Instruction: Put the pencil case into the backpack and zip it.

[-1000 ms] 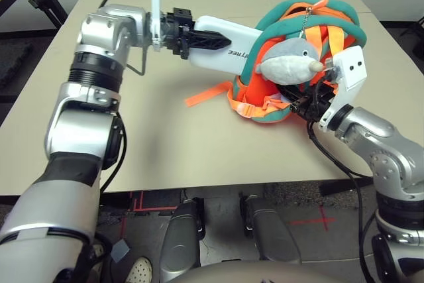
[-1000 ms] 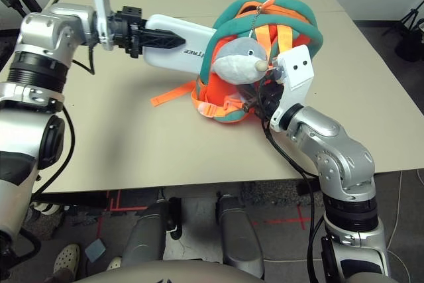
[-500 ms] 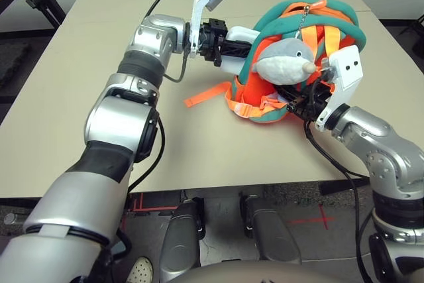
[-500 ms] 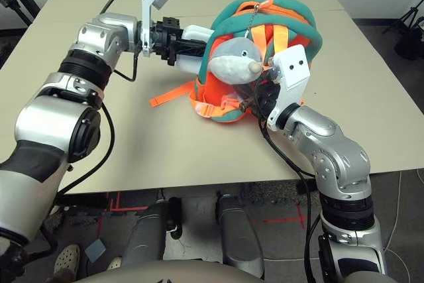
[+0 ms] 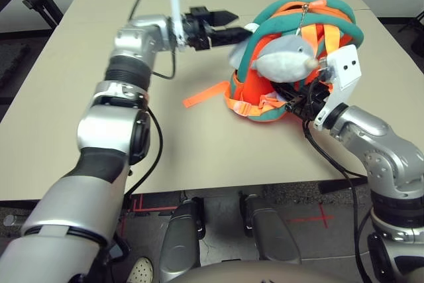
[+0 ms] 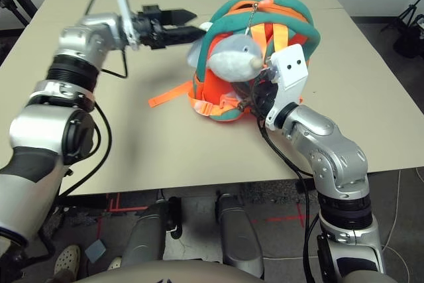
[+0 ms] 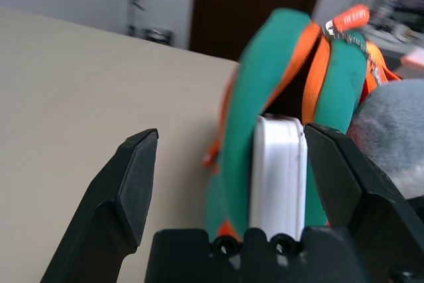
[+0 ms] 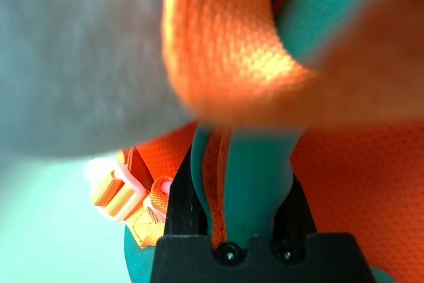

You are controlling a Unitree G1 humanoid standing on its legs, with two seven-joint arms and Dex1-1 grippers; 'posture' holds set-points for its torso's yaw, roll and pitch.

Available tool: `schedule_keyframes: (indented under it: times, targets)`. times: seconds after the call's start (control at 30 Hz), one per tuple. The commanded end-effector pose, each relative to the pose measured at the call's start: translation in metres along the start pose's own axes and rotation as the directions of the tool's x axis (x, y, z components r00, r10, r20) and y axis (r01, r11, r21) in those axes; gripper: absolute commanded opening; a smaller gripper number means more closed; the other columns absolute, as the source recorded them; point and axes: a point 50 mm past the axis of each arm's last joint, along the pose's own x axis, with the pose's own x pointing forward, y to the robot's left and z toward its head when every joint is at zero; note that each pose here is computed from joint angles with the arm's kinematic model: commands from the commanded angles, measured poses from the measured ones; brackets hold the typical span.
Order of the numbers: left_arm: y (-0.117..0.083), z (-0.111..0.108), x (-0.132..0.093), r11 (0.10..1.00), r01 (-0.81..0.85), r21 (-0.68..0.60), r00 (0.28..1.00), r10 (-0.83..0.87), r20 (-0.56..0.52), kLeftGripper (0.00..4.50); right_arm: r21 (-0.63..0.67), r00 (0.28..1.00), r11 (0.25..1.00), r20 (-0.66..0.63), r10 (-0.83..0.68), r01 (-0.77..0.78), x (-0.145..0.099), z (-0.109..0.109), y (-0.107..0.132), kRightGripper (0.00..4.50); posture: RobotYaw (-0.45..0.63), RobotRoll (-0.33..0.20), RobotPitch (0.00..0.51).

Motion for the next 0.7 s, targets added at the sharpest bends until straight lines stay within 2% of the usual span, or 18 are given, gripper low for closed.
schedule_keyframes:
  times: [0.03, 0.23, 0.4, 0.5, 0.7]
  targets:
    - [-0.004, -0.003, -0.009, 0.999, -0.031, -0.028, 0.999, 0.032, 0.003, 4.5, 0.031, 0.997, 0.999, -0.069, 0.032, -0.03, 0.004, -0.014, 0.002, 0.36, -0.17, 0.0, 0.189]
    - [-0.012, -0.012, -0.02, 0.996, -0.069, -0.054, 0.998, 0.068, -0.016, 4.5, 0.031, 0.996, 0.999, -0.072, 0.047, -0.045, 0.007, -0.015, 0.002, 0.36, -0.14, 0.0, 0.183]
    - [-0.015, -0.021, -0.02, 0.994, -0.086, -0.068, 0.996, 0.083, -0.04, 4.5, 0.029, 0.996, 0.998, -0.07, 0.055, -0.053, 0.009, -0.015, 0.002, 0.36, -0.14, 0.0, 0.176]
    - [-0.015, -0.025, -0.019, 0.993, -0.093, -0.078, 0.995, 0.089, -0.054, 3.93, 0.027, 0.996, 0.998, -0.069, 0.057, -0.055, 0.009, -0.015, 0.002, 0.36, -0.14, 0.0, 0.174]
    - [-0.018, -0.028, -0.018, 0.993, -0.078, -0.084, 0.995, 0.073, -0.068, 1.56, 0.025, 0.996, 0.998, -0.069, 0.054, -0.052, 0.009, -0.015, 0.002, 0.36, -0.15, 0.0, 0.175]
